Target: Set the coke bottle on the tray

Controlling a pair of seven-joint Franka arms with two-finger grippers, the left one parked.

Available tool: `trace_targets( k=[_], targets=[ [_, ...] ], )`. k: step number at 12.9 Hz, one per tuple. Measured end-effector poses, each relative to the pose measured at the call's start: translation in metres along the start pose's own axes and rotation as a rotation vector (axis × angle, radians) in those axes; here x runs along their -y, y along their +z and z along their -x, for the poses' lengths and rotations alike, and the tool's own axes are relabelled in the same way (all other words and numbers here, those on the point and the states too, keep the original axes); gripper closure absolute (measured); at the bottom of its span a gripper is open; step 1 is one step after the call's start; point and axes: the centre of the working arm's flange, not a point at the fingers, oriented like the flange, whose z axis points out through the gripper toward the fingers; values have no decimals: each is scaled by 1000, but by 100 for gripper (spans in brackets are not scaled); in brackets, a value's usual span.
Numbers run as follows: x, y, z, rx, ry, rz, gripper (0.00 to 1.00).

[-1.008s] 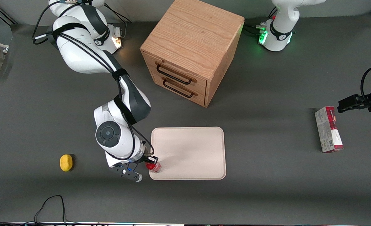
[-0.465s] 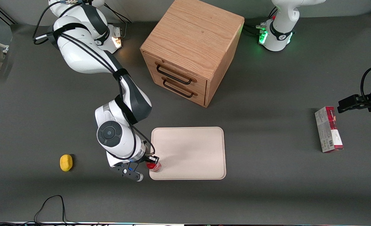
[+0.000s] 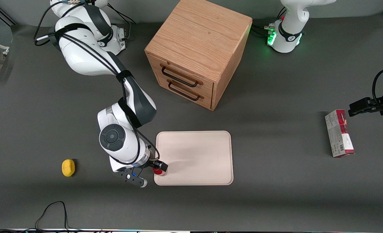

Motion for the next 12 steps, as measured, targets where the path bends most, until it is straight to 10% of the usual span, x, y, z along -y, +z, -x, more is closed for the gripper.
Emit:
trace_targets(
  k=[5,12],
  targets=[
    [0,-3,0,1,11,3,0],
    [-64,-100,0,84,-145,143,0]
  ],
)
